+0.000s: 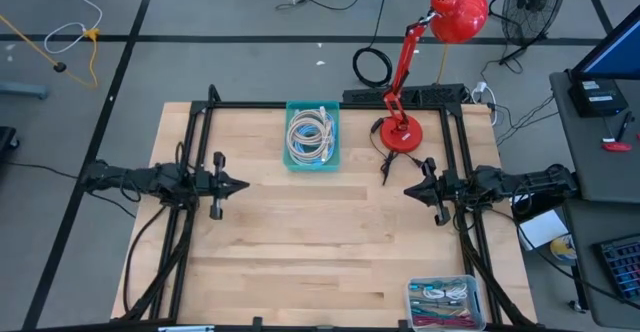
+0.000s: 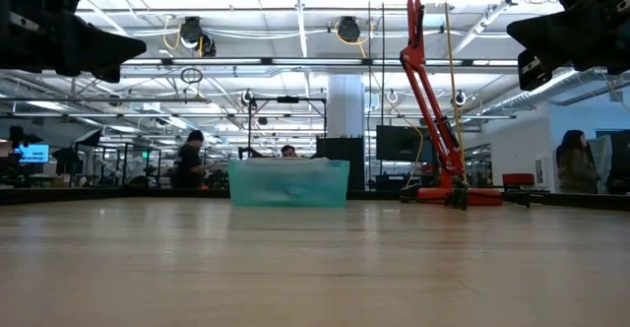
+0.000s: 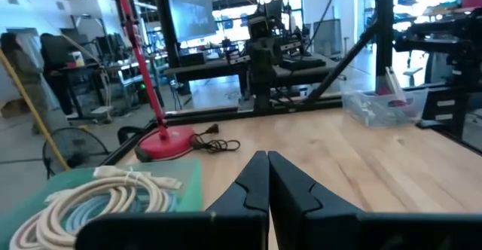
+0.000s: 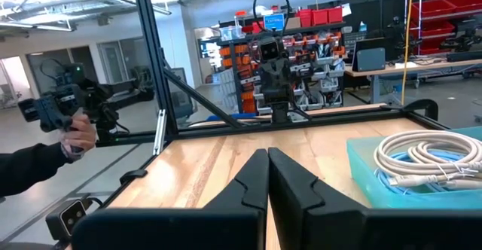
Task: Pick & Place USB Port
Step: Return To Home Position
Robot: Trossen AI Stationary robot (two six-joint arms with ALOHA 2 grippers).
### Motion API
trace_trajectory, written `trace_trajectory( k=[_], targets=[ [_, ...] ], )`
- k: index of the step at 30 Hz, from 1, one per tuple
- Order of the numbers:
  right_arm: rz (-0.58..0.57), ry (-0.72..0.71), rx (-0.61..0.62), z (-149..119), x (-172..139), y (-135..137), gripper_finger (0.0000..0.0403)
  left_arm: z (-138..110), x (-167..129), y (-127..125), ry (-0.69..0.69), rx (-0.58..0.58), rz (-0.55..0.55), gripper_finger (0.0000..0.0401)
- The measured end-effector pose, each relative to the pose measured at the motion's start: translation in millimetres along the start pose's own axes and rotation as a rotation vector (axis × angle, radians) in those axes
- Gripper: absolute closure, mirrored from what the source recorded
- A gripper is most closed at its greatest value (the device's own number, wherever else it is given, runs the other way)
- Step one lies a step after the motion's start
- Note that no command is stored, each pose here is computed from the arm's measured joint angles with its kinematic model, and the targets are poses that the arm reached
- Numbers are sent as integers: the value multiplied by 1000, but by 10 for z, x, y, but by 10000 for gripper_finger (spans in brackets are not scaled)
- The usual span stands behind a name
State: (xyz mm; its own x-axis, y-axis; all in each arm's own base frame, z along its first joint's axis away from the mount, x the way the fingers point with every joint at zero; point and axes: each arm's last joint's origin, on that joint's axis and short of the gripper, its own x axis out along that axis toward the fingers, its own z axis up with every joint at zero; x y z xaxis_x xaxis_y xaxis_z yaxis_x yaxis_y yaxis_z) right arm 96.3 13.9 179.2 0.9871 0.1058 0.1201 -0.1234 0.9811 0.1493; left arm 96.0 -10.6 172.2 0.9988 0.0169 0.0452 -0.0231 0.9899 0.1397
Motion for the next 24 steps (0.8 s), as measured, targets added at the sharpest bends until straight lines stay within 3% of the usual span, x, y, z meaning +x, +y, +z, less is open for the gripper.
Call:
trace_trajectory(
  k=[13, 24],
  targets=[
    [0, 0, 0, -1, 0, 0, 403, -54, 6, 218, 29, 8, 50, 401],
    [0, 0, 0, 0, 0, 0, 403, -59, -2, 277, 29, -80, 108, 397]
  ],
)
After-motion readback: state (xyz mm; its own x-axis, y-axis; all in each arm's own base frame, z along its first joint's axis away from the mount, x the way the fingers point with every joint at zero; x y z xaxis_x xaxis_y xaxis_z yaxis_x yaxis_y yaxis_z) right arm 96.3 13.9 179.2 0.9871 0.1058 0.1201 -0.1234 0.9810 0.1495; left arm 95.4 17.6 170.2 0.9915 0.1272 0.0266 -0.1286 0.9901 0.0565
